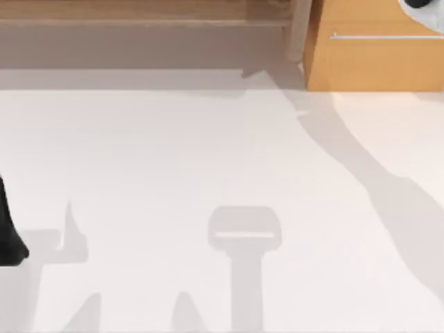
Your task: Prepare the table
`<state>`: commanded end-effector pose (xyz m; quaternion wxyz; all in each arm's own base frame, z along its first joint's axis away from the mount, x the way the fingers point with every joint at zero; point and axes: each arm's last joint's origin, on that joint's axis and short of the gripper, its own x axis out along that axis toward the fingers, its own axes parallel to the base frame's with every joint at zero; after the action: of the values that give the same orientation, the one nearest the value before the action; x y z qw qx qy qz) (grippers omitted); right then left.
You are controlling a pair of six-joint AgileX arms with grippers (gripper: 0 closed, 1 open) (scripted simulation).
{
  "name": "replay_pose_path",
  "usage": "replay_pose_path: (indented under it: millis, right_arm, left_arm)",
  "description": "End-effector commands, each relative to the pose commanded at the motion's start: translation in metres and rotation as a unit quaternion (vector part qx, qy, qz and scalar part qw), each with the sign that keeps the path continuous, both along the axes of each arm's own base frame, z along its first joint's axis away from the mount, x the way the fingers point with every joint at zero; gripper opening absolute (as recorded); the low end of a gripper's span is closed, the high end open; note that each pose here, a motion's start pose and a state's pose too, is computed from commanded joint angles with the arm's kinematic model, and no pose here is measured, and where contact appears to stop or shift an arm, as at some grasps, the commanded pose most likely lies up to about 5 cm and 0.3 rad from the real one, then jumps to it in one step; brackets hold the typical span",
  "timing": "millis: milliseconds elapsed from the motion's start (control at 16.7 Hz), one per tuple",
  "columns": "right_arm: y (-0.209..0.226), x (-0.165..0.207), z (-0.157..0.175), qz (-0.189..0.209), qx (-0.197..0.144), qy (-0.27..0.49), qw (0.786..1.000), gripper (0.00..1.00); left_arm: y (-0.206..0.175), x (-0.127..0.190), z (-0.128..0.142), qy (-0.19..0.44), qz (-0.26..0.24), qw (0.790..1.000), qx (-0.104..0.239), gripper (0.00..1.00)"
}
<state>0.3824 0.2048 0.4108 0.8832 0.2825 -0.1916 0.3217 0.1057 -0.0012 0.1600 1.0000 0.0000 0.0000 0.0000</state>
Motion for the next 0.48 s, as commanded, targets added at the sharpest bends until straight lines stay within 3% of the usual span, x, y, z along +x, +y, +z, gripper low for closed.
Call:
replay_pose_path:
  millis: [480]
  right_arm:
    - [-0.163, 0.013, 0.029, -0.067, 0.081, -0.001, 0.994, 0.00]
  left_arm:
    - [0.000, 0.000, 0.000, 0.000, 0.000, 1.000, 0.000, 1.00]
